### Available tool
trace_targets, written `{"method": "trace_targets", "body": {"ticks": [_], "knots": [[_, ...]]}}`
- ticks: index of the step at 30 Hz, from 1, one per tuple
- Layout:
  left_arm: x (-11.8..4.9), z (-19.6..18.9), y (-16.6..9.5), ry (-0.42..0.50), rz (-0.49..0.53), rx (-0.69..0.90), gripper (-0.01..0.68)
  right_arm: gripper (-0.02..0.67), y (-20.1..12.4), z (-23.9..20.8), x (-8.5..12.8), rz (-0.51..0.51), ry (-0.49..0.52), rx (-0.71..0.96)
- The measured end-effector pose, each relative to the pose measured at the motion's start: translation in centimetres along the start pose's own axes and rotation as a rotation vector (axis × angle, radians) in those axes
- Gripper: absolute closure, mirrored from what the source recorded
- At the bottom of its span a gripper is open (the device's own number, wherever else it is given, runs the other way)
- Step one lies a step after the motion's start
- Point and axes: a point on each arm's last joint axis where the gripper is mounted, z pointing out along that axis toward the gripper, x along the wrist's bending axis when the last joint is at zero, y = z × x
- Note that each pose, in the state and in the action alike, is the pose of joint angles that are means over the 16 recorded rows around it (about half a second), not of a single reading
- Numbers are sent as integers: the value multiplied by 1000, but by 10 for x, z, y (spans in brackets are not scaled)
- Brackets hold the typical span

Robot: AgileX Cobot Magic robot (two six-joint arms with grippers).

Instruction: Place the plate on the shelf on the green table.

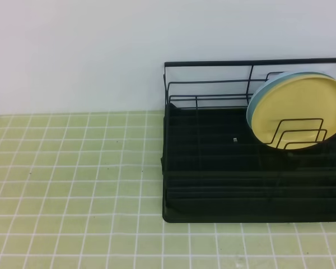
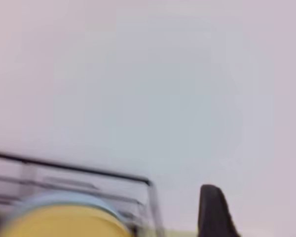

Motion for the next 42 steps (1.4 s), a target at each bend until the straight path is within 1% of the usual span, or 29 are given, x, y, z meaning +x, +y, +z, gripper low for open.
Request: {"method": "trace_targets", "body": {"ticks": [4, 9, 14, 18, 23, 31, 34, 37, 42], "knots": [[10, -18, -7, -10, -56, -56, 675, 375, 0, -35, -20, 107, 105, -60], [15, -32, -18, -40, -105, -67, 675, 483, -8, -62, -32, 171, 277, -118], [10, -34, -32, -90, -129, -17, 675, 584, -21, -76, -28, 180, 422, -151], [3, -30, -45, -132, -136, 49, 675, 632, -34, -83, -17, 157, 524, -173], [-6, -24, -61, -174, -140, 126, 675, 651, -50, -93, 5, 127, 681, -207], [-15, -18, -78, -208, -148, 196, 675, 652, -76, -116, 40, 120, 1020, -231], [-17, -17, -81, -222, -163, 203, 675, 652, -83, -124, 48, 121, 1131, -227], [-20, -17, -82, -241, -188, 208, 675, 652, -88, -130, 53, 127, 1221, -219], [-23, -17, -82, -273, -237, 218, 675, 652, -92, -139, 58, 137, 1328, -210]]}}
